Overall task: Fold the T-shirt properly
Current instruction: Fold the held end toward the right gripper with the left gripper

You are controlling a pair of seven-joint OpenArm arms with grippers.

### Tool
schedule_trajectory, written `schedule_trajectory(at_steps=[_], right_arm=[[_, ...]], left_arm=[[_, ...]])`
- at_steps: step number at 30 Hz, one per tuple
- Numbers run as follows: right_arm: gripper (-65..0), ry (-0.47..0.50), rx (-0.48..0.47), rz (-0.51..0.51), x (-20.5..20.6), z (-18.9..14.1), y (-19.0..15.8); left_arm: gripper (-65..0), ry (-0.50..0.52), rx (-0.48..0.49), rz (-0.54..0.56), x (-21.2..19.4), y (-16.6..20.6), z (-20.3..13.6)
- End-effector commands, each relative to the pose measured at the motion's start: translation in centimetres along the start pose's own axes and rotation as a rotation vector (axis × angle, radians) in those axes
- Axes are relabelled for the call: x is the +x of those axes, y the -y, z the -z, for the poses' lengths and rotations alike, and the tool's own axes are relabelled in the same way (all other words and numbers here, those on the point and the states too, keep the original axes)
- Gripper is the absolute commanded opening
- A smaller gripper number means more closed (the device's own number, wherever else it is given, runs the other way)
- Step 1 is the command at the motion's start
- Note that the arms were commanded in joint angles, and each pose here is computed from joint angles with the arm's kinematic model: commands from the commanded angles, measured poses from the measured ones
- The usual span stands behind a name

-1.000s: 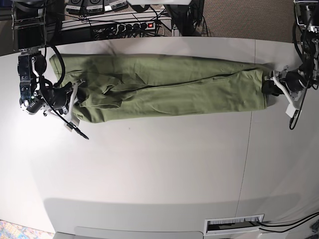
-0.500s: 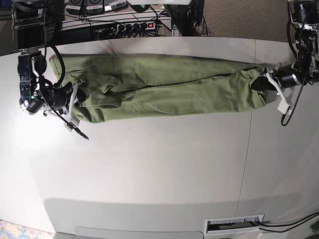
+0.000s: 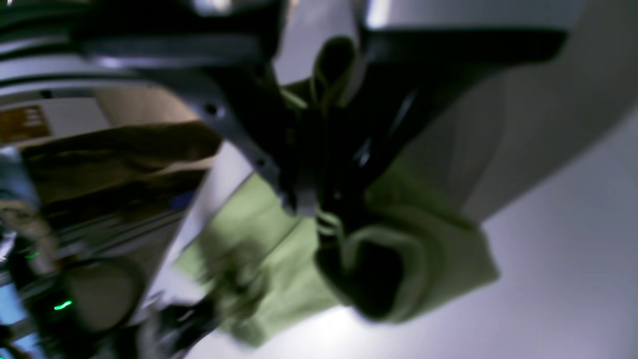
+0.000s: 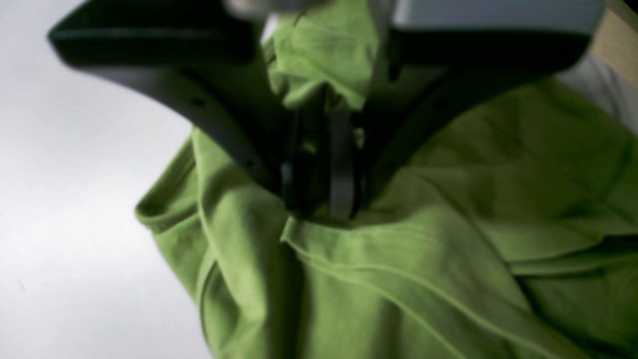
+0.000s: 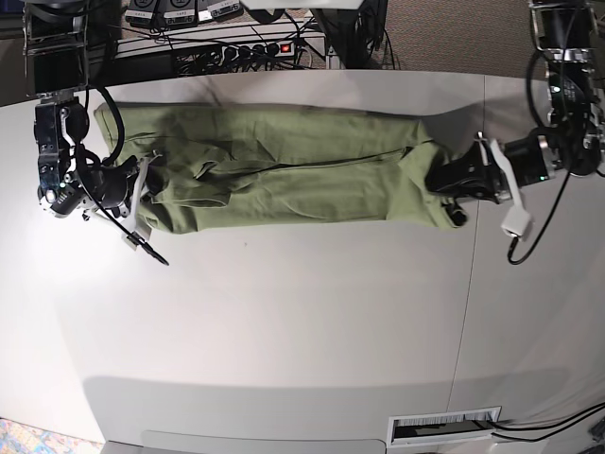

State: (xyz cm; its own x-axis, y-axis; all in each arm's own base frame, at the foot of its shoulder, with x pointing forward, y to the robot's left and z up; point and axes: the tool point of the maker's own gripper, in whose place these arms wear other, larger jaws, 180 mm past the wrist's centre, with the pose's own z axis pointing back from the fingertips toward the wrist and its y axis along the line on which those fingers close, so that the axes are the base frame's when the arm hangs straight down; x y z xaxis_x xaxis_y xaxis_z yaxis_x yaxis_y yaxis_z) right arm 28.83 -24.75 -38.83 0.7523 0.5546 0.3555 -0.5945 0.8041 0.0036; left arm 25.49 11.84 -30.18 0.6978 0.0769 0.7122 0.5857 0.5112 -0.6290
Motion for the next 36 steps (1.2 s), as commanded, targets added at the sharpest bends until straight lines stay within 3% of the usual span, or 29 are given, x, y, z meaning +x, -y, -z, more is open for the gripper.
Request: schedule_trajectory(at_steps=[1, 6, 12, 18, 24, 25, 28, 29, 33, 36], right_arm=[[-55.0, 0.02, -0.013, -0.005, 0.8, -0.6, 0.5], [-55.0, 0.033, 0.005, -0.001, 1.2, -0.1, -0.3], [-55.0, 0.031, 0.004, -0.001, 1.2, -0.1, -0.2], [-55.0, 0.03, 0.004, -0.001, 1.1, -0.1, -0.2], [-55.0, 0.027, 0.004, -0.001, 1.1, -0.1, -0.2], [-55.0, 0.026, 0.003, -0.001, 1.1, -0.1, -0.2], [-55.0, 0.025, 0.002, -0.001, 1.0, -0.2, -0.2], [-55.0, 0.025, 0.001, -0.001, 1.0, -0.2, -0.1], [-55.0, 0.025, 0.002, -0.001, 1.0, -0.2, -0.2], [-55.0, 0.024, 0.001, -0.001, 1.0, -0.2, -0.1]], left_arm=[[-65.0, 0.056, -0.038, 0.043, 1.6, 1.1, 0.2], [-65.0, 0.121, -0.155, -0.013, 1.2, 4.1, 4.0], [-65.0, 0.058, -0.256, -0.039, -1.4, 7.7, 8.9], [-65.0, 0.002, -0.172, 0.054, -3.1, 7.7, 12.3], [-65.0, -0.038, -0.075, 0.162, -3.1, 6.0, 13.0], [-64.0, -0.04, -0.071, 0.17, -2.9, 5.9, 13.1], [-40.5, -0.033, -0.078, 0.173, -2.6, 6.0, 13.1], [-36.1, -0.03, -0.087, 0.167, -2.5, 6.2, 13.1], [-35.6, -0.033, -0.141, 0.136, -2.5, 7.3, 12.9], [-36.5, -0.044, -0.126, 0.15, -2.2, 7.0, 12.4]])
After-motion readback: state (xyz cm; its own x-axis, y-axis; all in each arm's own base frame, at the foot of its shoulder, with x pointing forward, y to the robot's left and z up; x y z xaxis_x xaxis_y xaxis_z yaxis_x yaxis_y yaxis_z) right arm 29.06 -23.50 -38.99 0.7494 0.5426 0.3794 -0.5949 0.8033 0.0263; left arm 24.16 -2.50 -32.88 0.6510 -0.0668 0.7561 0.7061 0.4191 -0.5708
